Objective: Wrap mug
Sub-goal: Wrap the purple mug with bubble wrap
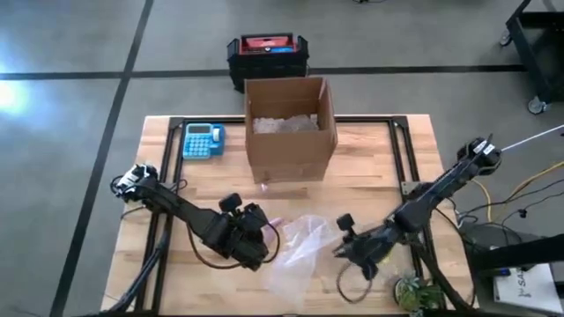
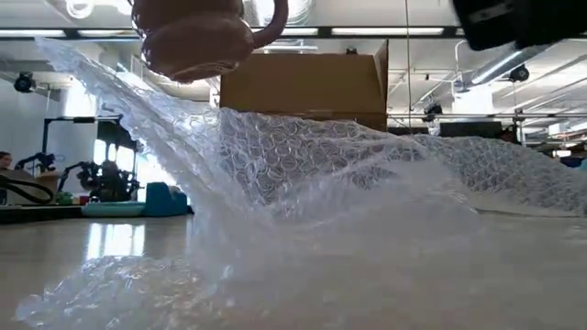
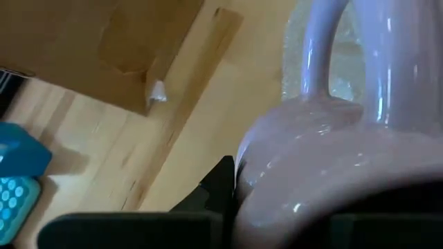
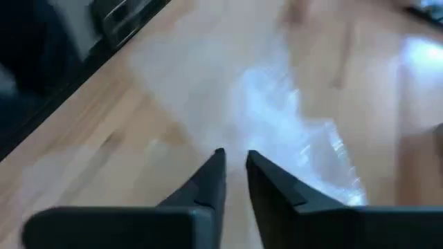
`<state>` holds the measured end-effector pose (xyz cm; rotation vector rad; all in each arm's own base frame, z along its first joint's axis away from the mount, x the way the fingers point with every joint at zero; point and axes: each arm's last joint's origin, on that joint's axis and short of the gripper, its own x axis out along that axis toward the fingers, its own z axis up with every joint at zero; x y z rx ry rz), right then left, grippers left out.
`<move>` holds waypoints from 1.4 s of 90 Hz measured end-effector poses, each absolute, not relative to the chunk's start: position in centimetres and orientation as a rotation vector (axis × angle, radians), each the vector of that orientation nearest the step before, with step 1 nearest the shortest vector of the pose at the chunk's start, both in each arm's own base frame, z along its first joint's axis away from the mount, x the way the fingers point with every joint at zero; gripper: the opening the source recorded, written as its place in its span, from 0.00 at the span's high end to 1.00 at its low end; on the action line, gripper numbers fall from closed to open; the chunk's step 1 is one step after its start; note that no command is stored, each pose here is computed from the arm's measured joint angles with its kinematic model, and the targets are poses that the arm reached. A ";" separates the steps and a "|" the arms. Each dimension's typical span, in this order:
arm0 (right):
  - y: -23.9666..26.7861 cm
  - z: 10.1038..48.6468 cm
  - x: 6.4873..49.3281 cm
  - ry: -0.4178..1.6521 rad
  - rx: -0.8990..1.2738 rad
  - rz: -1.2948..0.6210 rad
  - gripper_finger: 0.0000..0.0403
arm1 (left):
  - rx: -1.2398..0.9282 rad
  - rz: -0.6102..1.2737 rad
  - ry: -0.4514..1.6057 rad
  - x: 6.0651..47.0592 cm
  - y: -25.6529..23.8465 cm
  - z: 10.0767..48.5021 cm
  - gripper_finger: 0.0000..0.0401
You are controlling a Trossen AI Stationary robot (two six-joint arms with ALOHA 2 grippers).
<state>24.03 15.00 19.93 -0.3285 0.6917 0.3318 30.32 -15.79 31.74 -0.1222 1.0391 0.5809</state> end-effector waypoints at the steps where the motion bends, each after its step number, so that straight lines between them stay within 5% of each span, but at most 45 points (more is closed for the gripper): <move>1: 14.8 19.9 24.2 0.695 -0.326 0.326 0.79 | -0.122 0.581 1.039 30.3 -15.8 31.7 0.93; 21: 12.1 17.2 26.8 0.807 -0.245 0.331 0.53 | -0.114 0.575 1.044 30.3 -15.9 31.7 0.93; 38: 11.6 15.0 27.5 0.886 -0.262 0.324 0.45 | -0.110 0.566 1.050 30.2 -15.9 31.7 0.93; 51: 11.9 14.3 27.6 0.900 -0.297 0.348 0.56 | -0.115 0.563 1.048 30.3 -16.0 31.7 0.93; 69: 11.9 15.5 27.6 0.868 -0.312 0.358 0.96 | -0.117 0.561 1.048 30.3 -16.0 31.7 0.93; 106: 10.5 24.2 29.9 0.749 -0.524 -0.073 0.99 | -0.172 0.432 0.892 30.0 -16.3 38.5 0.93; 126: 7.8 23.6 31.4 0.746 -0.468 -0.238 0.98 | -0.154 0.389 0.774 29.6 -15.9 42.0 0.93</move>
